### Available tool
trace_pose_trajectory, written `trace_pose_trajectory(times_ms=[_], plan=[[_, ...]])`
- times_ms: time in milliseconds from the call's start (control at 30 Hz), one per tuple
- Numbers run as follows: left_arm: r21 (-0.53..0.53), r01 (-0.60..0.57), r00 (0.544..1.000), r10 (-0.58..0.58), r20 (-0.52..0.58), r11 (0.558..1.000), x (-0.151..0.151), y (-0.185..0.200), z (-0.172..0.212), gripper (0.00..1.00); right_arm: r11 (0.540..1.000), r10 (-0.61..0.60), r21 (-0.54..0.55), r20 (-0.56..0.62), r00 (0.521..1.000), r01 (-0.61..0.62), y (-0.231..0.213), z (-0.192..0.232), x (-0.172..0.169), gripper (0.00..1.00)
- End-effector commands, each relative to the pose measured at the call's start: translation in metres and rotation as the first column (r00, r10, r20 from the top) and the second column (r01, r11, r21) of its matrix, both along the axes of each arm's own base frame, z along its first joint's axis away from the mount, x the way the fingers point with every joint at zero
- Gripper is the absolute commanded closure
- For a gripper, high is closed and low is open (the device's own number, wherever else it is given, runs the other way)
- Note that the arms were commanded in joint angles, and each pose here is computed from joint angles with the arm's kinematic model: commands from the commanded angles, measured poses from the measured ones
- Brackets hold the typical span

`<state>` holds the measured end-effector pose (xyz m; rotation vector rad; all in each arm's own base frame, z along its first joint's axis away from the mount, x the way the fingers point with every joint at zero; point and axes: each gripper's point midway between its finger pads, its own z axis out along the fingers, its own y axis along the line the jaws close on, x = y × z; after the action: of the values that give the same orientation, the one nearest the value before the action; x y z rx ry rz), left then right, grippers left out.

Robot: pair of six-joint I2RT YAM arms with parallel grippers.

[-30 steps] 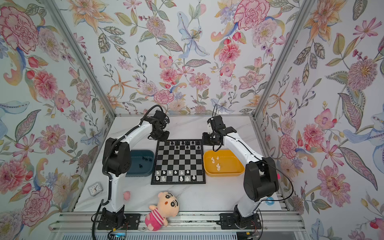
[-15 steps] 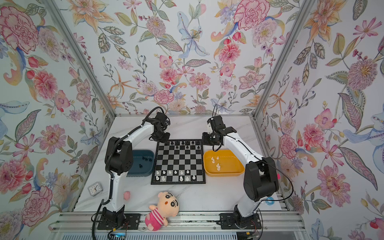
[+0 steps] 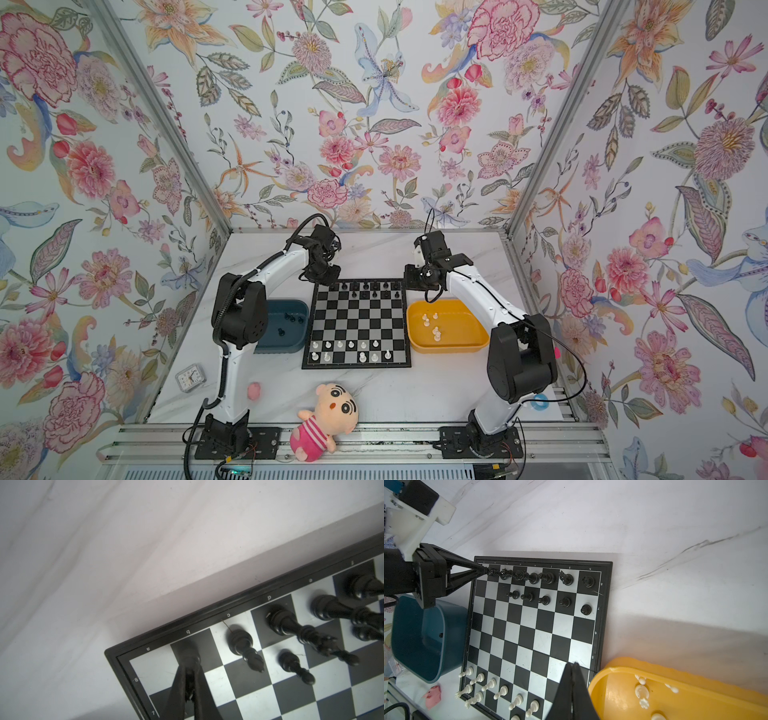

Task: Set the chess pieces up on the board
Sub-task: 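Lower the black piece onto the farthest rank and open the left gripper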

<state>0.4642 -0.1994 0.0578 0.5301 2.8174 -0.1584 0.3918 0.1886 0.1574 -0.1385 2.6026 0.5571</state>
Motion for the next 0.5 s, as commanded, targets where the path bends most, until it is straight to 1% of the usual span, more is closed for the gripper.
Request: trace_pose_trajectory(times_ms=[0, 333, 467], plan=[[-0.016, 0.014, 1.000, -0.015, -0.012, 1.000, -0.0003, -0.0097, -0.0025, 1.00, 1.000, 0.004, 0.011, -0.026, 1.000, -0.004, 0.0041, -0.0095, -0.0019, 0.94], [-0.019, 0.024, 0.999, -0.024, -0.027, 1.000, -0.0041, -0.0146, -0.0072, 1.00, 1.000, 0.009, 0.014, -0.032, 0.999, -0.008, 0.0064, -0.0118, -0.0016, 0.94], [0.000, 0.021, 0.999, -0.021, -0.032, 1.000, -0.0059, -0.0112, -0.0103, 1.00, 1.000, 0.007, 0.011, -0.037, 0.999, -0.007, 0.0055, -0.0137, -0.0025, 0.95]])
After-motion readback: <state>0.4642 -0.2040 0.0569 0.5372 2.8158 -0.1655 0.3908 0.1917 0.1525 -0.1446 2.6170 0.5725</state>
